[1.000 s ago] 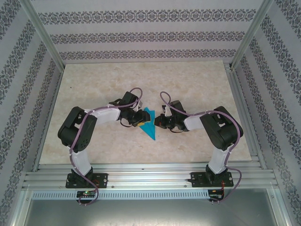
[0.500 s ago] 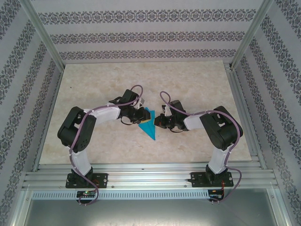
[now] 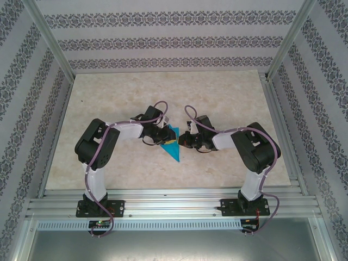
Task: Fold a paper plane with a square sheet of paper (fold left side to right side)
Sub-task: Fourth fold the wing at the center of the table.
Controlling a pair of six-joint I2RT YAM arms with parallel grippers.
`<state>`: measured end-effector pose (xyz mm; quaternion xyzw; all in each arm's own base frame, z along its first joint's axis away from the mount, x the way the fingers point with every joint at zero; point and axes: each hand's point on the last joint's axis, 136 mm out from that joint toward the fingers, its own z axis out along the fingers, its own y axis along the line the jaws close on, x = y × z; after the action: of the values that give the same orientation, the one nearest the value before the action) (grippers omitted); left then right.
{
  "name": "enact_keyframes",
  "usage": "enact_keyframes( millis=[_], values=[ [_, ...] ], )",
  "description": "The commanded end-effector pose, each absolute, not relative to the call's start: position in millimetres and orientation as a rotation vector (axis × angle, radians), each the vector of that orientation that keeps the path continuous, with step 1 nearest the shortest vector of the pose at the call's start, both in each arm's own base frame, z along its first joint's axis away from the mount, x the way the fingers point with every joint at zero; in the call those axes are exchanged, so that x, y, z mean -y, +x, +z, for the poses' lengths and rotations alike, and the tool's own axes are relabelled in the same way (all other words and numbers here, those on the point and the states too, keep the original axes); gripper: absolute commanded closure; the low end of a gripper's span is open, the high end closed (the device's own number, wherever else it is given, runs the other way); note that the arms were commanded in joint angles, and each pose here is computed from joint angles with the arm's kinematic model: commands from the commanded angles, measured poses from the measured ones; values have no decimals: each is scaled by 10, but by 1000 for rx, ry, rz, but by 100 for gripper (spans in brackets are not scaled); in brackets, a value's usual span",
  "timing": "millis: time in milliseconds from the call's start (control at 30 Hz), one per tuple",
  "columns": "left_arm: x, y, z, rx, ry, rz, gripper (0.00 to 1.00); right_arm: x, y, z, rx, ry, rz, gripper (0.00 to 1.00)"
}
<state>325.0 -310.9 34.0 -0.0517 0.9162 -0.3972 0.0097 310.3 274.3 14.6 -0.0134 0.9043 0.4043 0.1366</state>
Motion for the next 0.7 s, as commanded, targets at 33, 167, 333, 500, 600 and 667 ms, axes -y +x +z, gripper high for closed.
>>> enact_keyframes(
  millis=[33,167,333,500,600,667],
  values=[
    [3165,3297,275,-2854,-155,-1211,78,-2635,2918,-249,-2760,-18,1044,96],
    [3102,3276,146,-2884,-174,-1153,78,-2634,2919,-242,-2760,-21,1041,96],
    [3038,3208,-16,-2914,-210,-1118,79,-2677,3003,-106,-2720,-26,1068,93],
    [2951,3112,-157,-2943,-238,-1079,79,-2700,3166,358,-2614,-47,1095,81],
    [2918,3070,-208,-2956,-247,-1065,79,-2633,3139,584,-2588,-65,1065,75],
    [2919,3064,-210,-2955,-245,-1064,80,-2615,3034,663,-2589,-70,1080,74]
  ],
)
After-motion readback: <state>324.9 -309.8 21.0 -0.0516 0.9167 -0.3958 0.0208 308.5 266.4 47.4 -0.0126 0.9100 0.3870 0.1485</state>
